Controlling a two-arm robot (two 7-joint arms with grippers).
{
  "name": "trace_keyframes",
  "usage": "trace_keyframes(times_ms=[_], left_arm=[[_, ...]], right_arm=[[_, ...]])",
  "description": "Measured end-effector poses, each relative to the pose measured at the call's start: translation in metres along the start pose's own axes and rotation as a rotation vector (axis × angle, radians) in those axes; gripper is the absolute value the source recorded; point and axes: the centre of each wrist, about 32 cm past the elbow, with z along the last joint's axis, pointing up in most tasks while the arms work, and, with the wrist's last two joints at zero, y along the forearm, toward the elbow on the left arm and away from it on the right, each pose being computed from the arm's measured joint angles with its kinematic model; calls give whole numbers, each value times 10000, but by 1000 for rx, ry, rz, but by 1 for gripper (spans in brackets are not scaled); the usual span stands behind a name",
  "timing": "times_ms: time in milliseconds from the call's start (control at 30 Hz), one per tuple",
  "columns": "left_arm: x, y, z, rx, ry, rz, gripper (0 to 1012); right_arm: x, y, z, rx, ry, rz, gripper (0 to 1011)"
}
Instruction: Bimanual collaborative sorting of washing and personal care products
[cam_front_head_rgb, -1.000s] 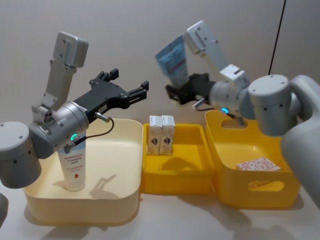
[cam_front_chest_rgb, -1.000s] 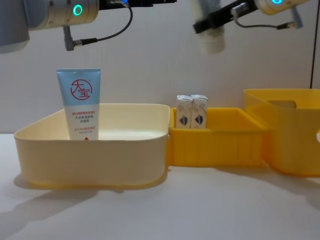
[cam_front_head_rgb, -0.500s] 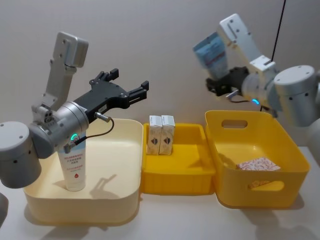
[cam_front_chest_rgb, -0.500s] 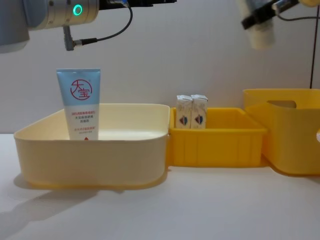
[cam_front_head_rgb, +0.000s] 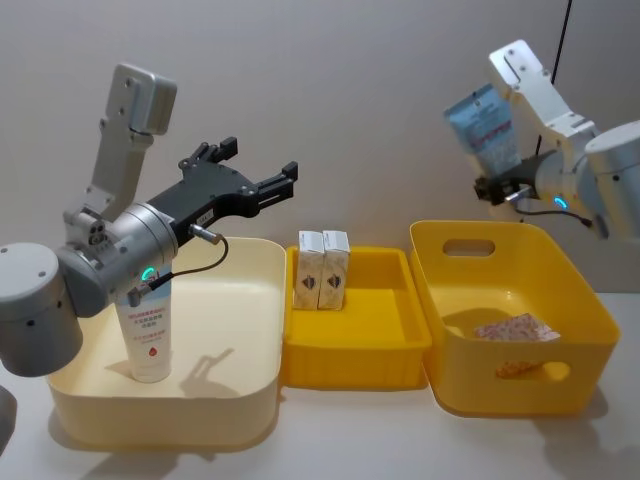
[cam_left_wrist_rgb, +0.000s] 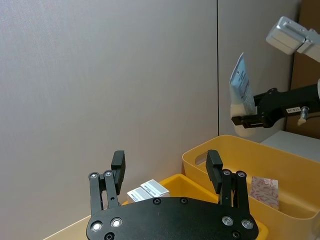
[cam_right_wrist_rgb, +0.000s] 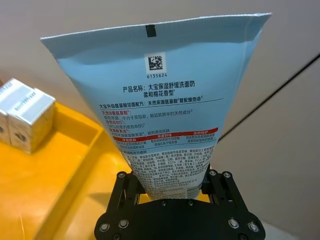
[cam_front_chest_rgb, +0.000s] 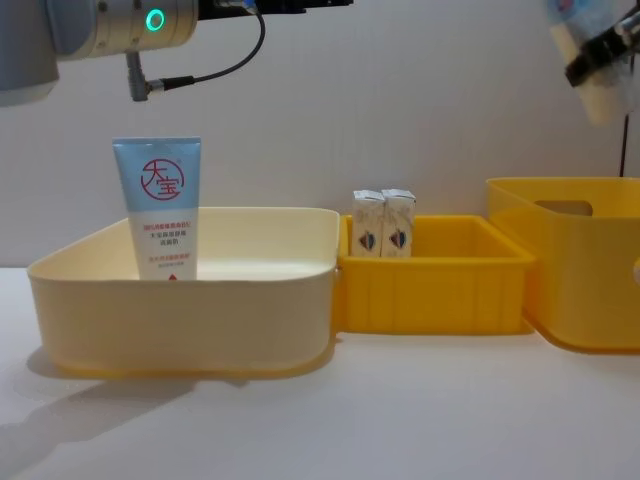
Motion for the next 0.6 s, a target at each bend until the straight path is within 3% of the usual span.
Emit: trace_keyframes(times_ms=[367,600], left_arm=[[0,0,0,0,0,0,1003],[0,0,0,0,0,0,1003]], right_arm=[[163,68,-19,-156,29,32,603],[257,145,-29,-267,52,79,833]])
